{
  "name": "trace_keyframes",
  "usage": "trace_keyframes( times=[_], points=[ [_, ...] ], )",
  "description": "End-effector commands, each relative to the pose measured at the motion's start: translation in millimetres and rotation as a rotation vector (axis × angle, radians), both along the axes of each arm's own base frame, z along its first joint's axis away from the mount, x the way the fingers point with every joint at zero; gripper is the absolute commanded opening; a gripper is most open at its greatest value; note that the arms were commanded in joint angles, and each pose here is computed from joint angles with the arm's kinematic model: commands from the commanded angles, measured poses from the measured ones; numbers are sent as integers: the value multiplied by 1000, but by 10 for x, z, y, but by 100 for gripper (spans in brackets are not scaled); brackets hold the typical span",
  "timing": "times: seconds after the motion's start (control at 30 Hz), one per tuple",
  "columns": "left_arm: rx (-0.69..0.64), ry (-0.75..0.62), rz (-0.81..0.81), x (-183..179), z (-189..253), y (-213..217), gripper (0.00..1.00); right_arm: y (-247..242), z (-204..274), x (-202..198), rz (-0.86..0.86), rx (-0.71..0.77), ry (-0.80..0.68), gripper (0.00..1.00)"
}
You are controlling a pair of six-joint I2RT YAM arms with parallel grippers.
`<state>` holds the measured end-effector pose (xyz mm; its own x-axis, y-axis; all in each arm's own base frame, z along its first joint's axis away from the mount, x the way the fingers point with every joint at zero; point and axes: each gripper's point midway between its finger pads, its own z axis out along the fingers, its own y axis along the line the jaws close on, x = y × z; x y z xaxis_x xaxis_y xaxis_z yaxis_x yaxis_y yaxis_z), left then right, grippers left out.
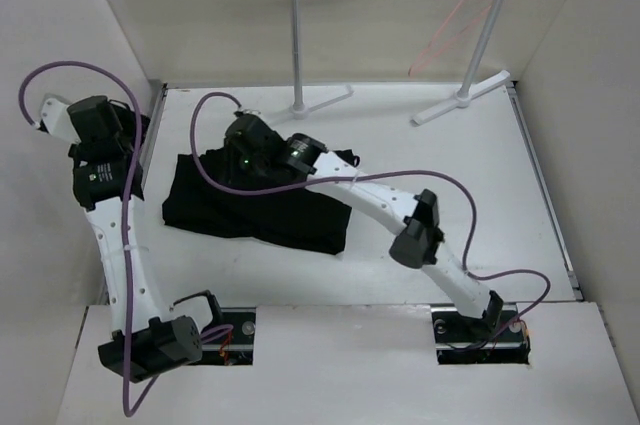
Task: Place the trousers on the hanger
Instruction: Fold the trousers at the center of the board.
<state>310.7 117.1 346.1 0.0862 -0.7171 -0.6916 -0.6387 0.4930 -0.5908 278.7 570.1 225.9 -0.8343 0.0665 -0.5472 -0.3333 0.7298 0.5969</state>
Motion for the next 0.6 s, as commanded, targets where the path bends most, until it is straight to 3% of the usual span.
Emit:
trace_keyframes(
  times=[0.0,0.07,0.17,0.3,0.57],
  points=[
    [-12,66,-46,123,-380,-144,59,-897,1006,318,-93,13,-183,39],
    [-35,155,-99,199,-794,-304,55,-1307,1081,378,-133,26,-223,23],
    [-61,281,-166,194,-1394,-519,45,-1870,1013,300,-155,57,-209,19],
    [-115,341,-201,157,-1919,-623,37,-2264,684,34,-137,45,-170,24],
    [-215,390,-279,346,-2428,-772,52,-2745,-275,-315,-174,-38,-32,45]
  ],
)
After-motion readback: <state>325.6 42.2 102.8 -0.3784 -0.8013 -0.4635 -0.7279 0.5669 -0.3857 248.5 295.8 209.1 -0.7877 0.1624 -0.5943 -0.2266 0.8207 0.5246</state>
